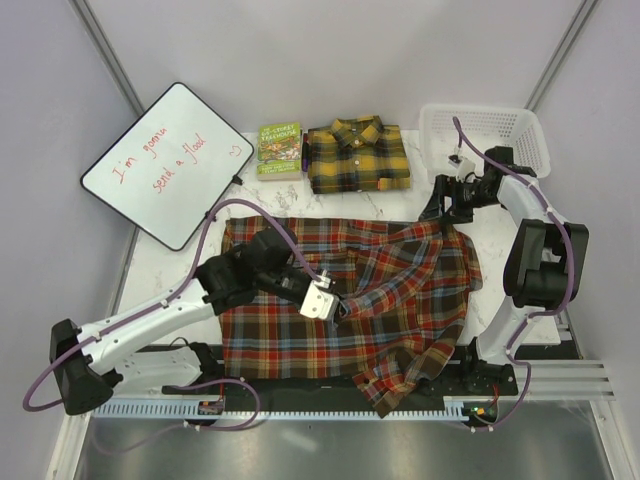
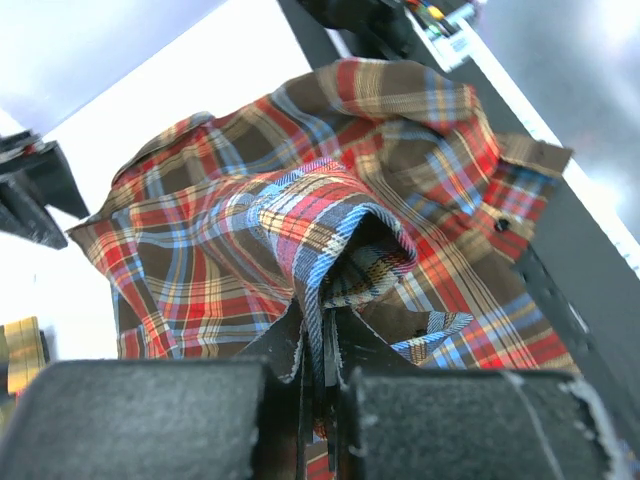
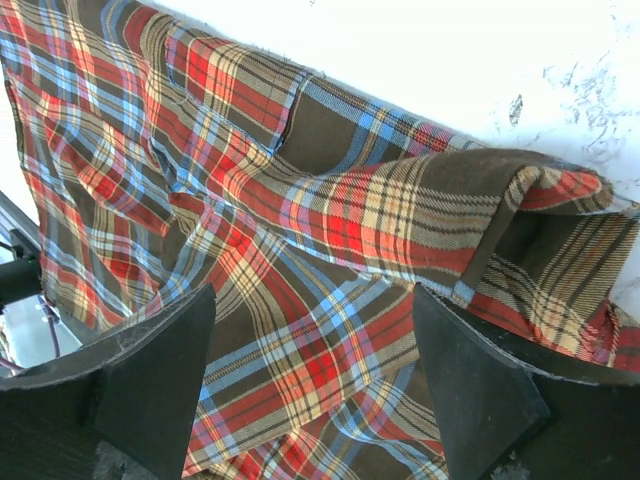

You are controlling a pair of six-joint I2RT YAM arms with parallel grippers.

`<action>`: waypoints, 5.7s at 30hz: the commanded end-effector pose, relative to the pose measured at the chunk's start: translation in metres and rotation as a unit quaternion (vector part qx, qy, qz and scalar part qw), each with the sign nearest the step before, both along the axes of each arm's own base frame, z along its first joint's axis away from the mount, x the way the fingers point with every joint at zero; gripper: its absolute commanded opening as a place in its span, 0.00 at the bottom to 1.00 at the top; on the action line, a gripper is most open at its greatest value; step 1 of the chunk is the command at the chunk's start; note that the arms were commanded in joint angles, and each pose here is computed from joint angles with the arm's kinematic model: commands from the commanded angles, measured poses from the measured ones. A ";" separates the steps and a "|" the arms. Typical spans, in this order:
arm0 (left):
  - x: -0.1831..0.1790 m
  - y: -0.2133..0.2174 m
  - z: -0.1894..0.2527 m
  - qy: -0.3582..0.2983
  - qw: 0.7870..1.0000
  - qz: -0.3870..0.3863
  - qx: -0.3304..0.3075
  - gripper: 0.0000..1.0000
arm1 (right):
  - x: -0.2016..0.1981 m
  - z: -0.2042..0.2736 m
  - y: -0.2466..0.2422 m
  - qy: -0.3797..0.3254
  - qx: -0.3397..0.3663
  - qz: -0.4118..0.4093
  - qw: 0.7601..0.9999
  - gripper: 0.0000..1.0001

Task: Fold and stack the long sleeve shirts
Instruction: Fold the shirt

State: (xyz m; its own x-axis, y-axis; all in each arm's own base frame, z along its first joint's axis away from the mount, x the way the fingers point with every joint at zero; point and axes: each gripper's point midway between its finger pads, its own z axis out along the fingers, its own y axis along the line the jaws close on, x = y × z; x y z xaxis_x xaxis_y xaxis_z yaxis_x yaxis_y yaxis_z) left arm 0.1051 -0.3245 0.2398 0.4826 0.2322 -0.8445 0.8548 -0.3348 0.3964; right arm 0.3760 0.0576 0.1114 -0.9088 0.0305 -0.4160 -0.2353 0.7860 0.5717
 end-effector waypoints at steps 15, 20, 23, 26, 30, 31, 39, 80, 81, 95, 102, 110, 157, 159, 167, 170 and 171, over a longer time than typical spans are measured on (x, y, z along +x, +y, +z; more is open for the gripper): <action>-0.039 0.025 0.022 -0.043 0.995 -0.089 -0.030 0.02 | 0.012 0.013 -0.016 -0.058 -0.030 0.007 0.998 0.74; -0.036 0.026 0.008 -0.026 0.997 -0.076 -0.009 0.02 | 0.007 -0.010 -0.014 -0.048 -0.055 0.019 0.997 0.62; -0.022 0.022 0.003 -0.009 1.000 -0.030 0.005 0.02 | 0.008 -0.028 -0.020 -0.037 -0.073 0.021 0.996 0.54; 0.002 0.014 0.001 0.045 0.997 0.057 0.016 0.02 | 0.005 -0.047 -0.023 -0.021 -0.097 0.034 0.994 0.49; 0.048 0.015 0.004 0.111 0.982 0.152 0.011 0.02 | 0.003 -0.050 -0.026 -0.021 -0.122 0.059 0.991 0.49; 0.057 0.016 0.005 0.130 0.978 0.162 0.007 0.02 | 0.007 -0.043 -0.027 -0.035 -0.124 0.067 0.989 0.50; 0.159 0.049 -0.032 0.305 0.897 0.319 0.025 0.09 | 0.006 -0.001 -0.004 -0.077 -0.099 0.133 0.983 0.65; 0.228 0.226 -0.168 0.476 0.669 0.569 0.044 0.69 | -0.046 -0.026 0.051 -0.040 -0.146 0.289 0.945 0.71; 0.231 0.227 -0.170 0.472 0.668 0.574 0.047 0.69 | -0.047 -0.027 0.054 -0.038 -0.145 0.290 0.945 0.70; 0.234 0.219 -0.189 0.499 0.656 0.563 0.070 0.47 | -0.065 -0.056 0.062 0.004 -0.144 0.324 0.935 0.67; 0.230 0.218 -0.189 0.505 0.649 0.564 0.074 0.17 | -0.067 -0.056 0.062 0.002 -0.146 0.336 0.930 0.34; 0.214 0.212 -0.141 0.530 0.632 0.563 0.056 0.02 | -0.060 -0.049 0.056 -0.010 -0.167 0.339 0.926 0.00; 0.306 0.256 -0.223 0.474 0.575 0.652 0.139 0.40 | 0.122 -0.083 -0.001 -0.080 -0.344 0.170 0.920 0.45; 0.314 0.261 -0.219 0.458 0.577 0.663 0.132 0.40 | 0.134 -0.069 0.000 -0.099 -0.347 0.160 0.919 0.46; 0.265 0.218 -0.121 0.456 0.712 0.532 0.045 0.56 | 0.050 0.046 0.020 -0.158 -0.272 0.240 0.918 0.59; 0.213 0.201 -0.078 0.424 0.777 0.466 0.006 0.71 | -0.017 0.078 0.039 -0.183 -0.233 0.319 0.900 0.63; 0.188 0.189 -0.045 0.394 0.819 0.417 -0.028 0.86 | -0.045 0.066 0.042 -0.156 -0.221 0.344 0.899 0.64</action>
State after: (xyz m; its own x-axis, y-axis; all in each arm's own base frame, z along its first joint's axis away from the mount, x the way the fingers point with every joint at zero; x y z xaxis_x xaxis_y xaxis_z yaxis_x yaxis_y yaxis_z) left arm 0.3592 -0.0955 0.1001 -0.7933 0.1084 -0.5992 0.4531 0.7625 -0.4618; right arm 0.4166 0.0700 0.1130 -0.6601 -0.6349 -0.4014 -0.6951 0.7189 0.0060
